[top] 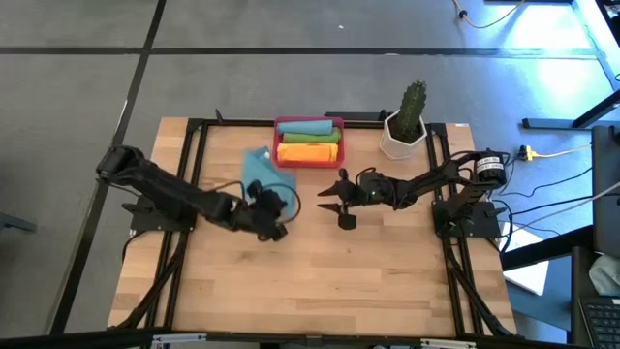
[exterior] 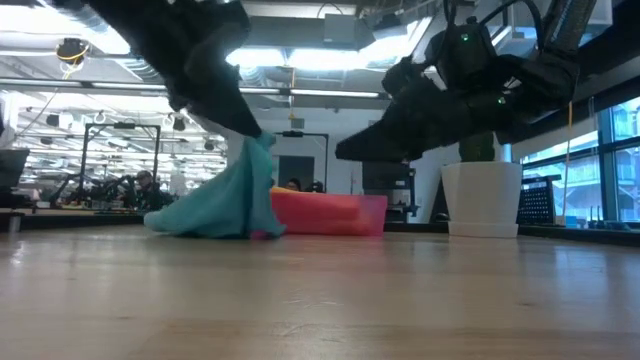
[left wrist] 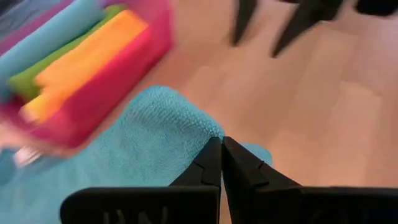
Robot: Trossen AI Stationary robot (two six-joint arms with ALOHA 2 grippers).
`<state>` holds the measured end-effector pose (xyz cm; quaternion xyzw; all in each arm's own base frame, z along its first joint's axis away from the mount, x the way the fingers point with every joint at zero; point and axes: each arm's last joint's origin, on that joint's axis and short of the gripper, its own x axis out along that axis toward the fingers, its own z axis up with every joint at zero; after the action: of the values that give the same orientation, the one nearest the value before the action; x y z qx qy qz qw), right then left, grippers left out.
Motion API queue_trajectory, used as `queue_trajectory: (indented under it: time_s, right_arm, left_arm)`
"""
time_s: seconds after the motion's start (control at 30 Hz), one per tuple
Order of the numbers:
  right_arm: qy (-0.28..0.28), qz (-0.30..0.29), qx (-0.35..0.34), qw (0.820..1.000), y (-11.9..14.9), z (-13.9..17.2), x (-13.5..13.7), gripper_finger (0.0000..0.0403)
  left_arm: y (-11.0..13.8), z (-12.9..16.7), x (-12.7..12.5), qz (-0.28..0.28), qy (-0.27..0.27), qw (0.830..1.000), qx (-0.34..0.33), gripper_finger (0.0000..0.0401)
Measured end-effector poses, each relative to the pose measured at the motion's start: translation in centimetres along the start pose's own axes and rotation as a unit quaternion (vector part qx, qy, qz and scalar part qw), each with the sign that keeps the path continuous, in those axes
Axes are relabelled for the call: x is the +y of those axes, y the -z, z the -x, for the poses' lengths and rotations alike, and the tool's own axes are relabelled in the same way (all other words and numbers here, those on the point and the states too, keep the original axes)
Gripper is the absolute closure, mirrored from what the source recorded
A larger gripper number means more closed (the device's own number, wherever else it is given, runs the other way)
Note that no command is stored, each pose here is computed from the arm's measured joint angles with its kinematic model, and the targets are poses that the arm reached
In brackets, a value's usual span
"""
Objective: Roll microfiber towels into tight, uniform cylinder then place into a basket
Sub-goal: Roll the blue towel
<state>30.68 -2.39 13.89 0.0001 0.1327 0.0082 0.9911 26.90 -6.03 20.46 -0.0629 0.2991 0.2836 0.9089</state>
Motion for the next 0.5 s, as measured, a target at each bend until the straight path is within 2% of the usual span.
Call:
queue_trajectory:
  time_s: [0.13,0.33,0.5]
  right_arm:
    - [-0.03,-0.022,-0.013,0.999,-0.3,0.0,0.2,0.024]
    - [-0.034,-0.034,0.004,0.999,0.3,-0.1,0.2,0.024]
    - [-0.032,-0.026,0.023,0.999,1.3,-0.5,0.0,0.024]
  left_arm:
    - [1.8,-0.8,-1.5,-0.027,0.026,0.999,-0.021,0.0401]
    - [4.1,-2.8,-3.2,-0.042,0.035,0.998,-0.022,0.0401]
    - [5.8,-5.2,-5.2,-0.032,0.116,0.993,-0.005,0.0401]
